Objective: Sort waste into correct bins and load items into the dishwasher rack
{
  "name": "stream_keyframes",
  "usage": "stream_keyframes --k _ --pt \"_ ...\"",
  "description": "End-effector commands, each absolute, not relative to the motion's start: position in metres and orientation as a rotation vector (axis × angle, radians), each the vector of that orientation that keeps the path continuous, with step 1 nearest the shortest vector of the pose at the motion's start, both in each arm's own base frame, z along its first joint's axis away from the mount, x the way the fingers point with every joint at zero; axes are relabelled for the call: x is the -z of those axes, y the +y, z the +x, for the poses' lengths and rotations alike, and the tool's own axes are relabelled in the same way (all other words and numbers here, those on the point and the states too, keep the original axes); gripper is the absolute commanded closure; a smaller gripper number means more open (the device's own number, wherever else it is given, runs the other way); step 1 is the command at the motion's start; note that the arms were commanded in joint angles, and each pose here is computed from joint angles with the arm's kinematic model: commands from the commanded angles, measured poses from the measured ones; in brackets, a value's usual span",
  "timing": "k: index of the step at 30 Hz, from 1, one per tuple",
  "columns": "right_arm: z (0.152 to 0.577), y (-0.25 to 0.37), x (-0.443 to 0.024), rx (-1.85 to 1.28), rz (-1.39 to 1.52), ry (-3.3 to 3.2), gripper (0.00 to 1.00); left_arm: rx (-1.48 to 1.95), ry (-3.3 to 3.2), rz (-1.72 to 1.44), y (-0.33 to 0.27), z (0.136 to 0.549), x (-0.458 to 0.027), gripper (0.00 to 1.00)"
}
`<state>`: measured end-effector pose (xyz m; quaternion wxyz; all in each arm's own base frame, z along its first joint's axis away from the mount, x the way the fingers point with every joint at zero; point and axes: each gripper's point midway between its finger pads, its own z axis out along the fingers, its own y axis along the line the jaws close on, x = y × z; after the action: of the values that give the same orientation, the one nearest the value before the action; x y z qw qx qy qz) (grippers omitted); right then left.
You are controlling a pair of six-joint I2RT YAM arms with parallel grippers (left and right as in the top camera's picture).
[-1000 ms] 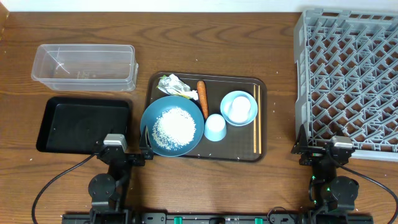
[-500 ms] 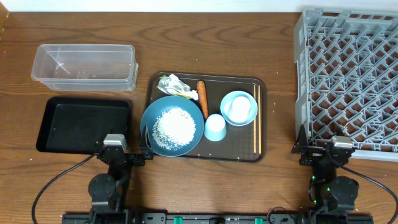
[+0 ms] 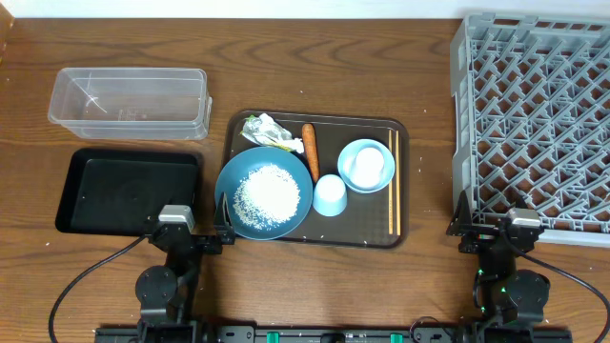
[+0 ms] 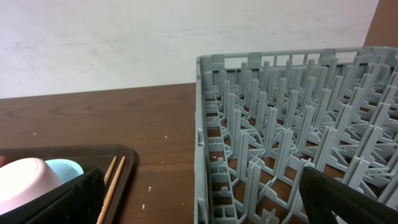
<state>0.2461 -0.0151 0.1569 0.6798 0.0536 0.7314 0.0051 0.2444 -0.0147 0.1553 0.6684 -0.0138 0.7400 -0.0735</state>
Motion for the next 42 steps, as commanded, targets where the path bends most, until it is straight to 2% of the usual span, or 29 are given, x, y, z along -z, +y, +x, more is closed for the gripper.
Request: stream_keyframes --k 1,20,23,26,32,37,42 --pt "0.246 -0.013 -0.156 -0.009 0.098 1.645 0.01 0.173 1.72 -0.021 -0.017 0.244 -0.139 0.02" --pt "0.246 -0.013 -0.156 -0.009 0.098 1.645 0.01 0.182 1.72 -0.016 -0.018 0.244 -0.139 0.02" --pt "0.246 -0.013 -0.156 -0.009 0.098 1.645 0.01 0.28 1.718 -0.036 -0.028 0.242 -0.14 0.02" --pt "0.246 -0.013 -0.156 -0.009 0.098 1.645 0.01 0.55 1.726 -0.09 -0.053 0.237 -0.143 0.02" --pt "0.246 -0.013 -0.156 -0.009 0.098 1.645 0.01 0.84 1.736 -0.295 -0.065 0.232 -0.145 0.02" --pt "0.246 -0.013 -0.156 -0.009 0.098 1.645 0.01 0.962 1.663 -0.078 -0.093 0.219 -0.176 0.02" --pt "0.246 -0.013 -0.156 -0.009 0.098 1.645 0.01 0.964 1.665 -0.062 -0.094 0.214 -0.199 0.02"
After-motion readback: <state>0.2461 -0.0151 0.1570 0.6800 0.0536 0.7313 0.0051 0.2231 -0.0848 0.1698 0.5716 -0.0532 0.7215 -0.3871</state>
